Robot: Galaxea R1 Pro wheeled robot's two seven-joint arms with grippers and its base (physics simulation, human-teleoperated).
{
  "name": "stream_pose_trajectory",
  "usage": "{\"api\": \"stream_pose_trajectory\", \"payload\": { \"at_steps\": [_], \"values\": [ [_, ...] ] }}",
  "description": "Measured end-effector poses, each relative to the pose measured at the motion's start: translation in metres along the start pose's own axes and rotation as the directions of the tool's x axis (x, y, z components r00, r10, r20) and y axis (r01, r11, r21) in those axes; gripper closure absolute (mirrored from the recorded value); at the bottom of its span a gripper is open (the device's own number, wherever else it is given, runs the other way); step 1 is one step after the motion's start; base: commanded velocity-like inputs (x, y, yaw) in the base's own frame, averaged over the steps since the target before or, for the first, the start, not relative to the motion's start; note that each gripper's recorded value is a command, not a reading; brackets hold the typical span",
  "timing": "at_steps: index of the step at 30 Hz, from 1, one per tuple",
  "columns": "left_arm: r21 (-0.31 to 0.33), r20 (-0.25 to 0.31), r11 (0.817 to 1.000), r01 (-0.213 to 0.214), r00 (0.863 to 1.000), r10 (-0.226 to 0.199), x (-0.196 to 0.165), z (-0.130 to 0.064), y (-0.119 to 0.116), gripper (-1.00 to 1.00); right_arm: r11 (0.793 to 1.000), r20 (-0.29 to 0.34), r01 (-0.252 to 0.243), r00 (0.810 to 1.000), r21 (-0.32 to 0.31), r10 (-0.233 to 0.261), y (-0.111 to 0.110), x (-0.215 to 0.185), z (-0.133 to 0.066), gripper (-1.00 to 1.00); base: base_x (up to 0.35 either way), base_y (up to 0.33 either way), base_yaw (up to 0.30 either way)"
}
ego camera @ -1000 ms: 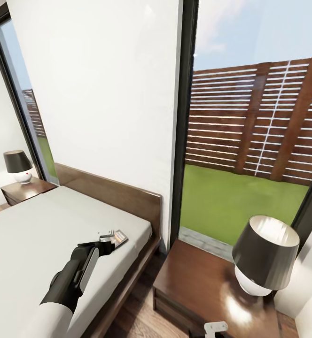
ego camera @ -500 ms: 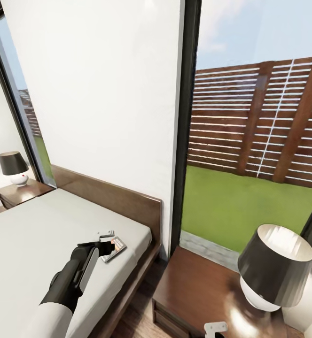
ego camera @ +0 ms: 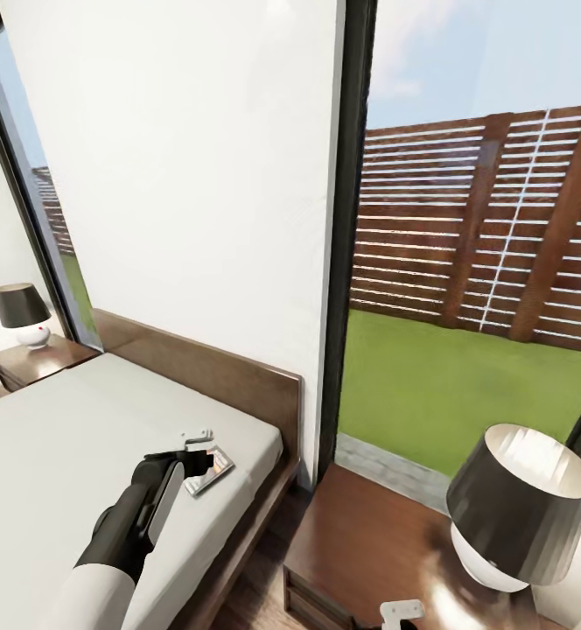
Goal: In the bedroom, move the book from the bed onto either nightstand, and place the two sandals side by side next to the bed.
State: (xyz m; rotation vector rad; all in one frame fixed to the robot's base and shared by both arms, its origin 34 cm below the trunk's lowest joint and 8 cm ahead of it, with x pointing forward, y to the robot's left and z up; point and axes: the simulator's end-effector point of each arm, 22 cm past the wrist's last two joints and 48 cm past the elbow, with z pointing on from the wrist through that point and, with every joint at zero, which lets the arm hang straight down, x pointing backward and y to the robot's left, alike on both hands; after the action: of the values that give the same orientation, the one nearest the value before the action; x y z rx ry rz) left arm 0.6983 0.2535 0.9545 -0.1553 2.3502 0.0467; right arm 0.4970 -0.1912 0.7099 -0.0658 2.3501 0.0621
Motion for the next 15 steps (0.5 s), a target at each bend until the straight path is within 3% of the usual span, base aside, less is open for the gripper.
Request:
{"api": "stream_pose_trajectory", "payload": {
  "at_steps": [10, 15],
  "values": [
    [-0.001, -0.004, 1.000, -0.001, 1.000, 0.001, 0.0017, 0.0006, 0.0002, -1.00, 1.000, 0.002, -0.001, 1.000, 0.001, 0.001, -0.0002, -0.0004, -0.0001, -1.00, 0.312, 0.000, 0.000],
    [-0.001, -0.005, 1.000, -0.001, 1.000, 0.001, 0.0017, 0.0012, 0.0001, -1.00, 1.000, 0.005, -0.002, 1.000, 0.005, 0.002, -0.0010, -0.0013, 0.0003, -1.00, 0.080, 0.000, 0.000]
  ]
}}
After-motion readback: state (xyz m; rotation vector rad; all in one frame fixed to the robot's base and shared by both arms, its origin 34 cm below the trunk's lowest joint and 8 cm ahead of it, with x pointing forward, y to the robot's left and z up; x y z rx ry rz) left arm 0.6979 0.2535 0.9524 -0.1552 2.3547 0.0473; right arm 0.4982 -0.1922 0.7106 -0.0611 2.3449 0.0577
